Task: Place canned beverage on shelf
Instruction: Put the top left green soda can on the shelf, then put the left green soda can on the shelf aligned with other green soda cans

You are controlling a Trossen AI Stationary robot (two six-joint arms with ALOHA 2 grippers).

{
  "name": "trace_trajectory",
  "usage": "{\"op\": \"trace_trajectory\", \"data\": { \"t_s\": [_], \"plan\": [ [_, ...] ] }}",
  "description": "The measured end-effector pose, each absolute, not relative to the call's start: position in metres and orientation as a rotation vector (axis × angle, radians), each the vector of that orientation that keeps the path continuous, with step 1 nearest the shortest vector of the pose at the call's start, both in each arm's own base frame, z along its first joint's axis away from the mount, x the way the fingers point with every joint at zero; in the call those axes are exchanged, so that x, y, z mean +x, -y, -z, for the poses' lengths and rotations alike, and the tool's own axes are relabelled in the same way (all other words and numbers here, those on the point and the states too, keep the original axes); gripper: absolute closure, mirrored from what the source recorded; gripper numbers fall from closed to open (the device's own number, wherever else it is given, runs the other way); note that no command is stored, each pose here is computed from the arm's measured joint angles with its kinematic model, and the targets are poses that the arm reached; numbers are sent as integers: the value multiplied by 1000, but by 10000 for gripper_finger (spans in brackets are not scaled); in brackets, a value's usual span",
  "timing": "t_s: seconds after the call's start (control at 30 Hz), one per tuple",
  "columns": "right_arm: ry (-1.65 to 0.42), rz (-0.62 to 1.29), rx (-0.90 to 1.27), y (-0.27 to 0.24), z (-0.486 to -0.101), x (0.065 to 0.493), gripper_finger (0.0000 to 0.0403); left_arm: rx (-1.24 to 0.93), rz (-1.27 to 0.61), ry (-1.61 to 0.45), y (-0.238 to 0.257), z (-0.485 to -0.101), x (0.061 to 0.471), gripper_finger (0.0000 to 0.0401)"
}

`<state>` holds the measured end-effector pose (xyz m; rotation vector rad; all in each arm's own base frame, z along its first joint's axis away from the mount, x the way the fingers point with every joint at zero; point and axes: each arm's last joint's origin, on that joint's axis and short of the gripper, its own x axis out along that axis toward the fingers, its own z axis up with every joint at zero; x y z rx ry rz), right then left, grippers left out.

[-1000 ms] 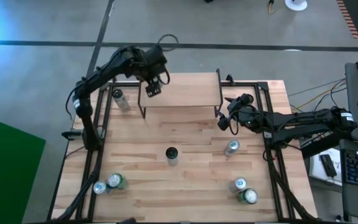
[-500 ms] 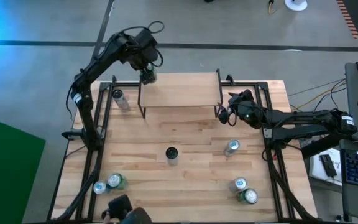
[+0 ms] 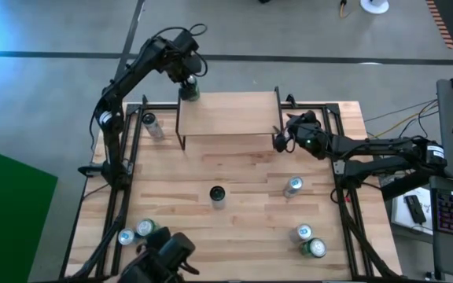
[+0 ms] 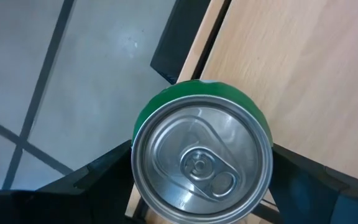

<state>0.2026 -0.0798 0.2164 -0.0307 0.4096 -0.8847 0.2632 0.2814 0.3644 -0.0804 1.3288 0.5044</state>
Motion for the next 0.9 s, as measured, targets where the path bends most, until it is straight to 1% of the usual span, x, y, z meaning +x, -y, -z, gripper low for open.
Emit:
{"op": "trace_trajectory", "data": {
  "t_s": [0.1, 0.2, 0.37, 0.5, 0.7, 0.9],
  "plan": [
    [-395, 869, -33, 80, -221, 204, 74, -69, -474, -1329, -284, -363, 263, 99],
    [-396, 868, -46, 80, -222, 205, 74, -64, -482, -1316, -284, -367, 263, 97],
    [-379, 868, -46, 81, -226, 206, 74, -64, -475, -1258, -283, -381, 263, 80],
    [-374, 867, -46, 81, -227, 206, 74, -56, -506, -1192, -280, -397, 261, 65],
    [-379, 863, -56, 81, -227, 207, 74, -86, -500, -1219, -278, -393, 260, 59],
    [-383, 861, -65, 81, -227, 207, 74, -107, -529, -1208, -273, -400, 256, 59]
  ]
}}
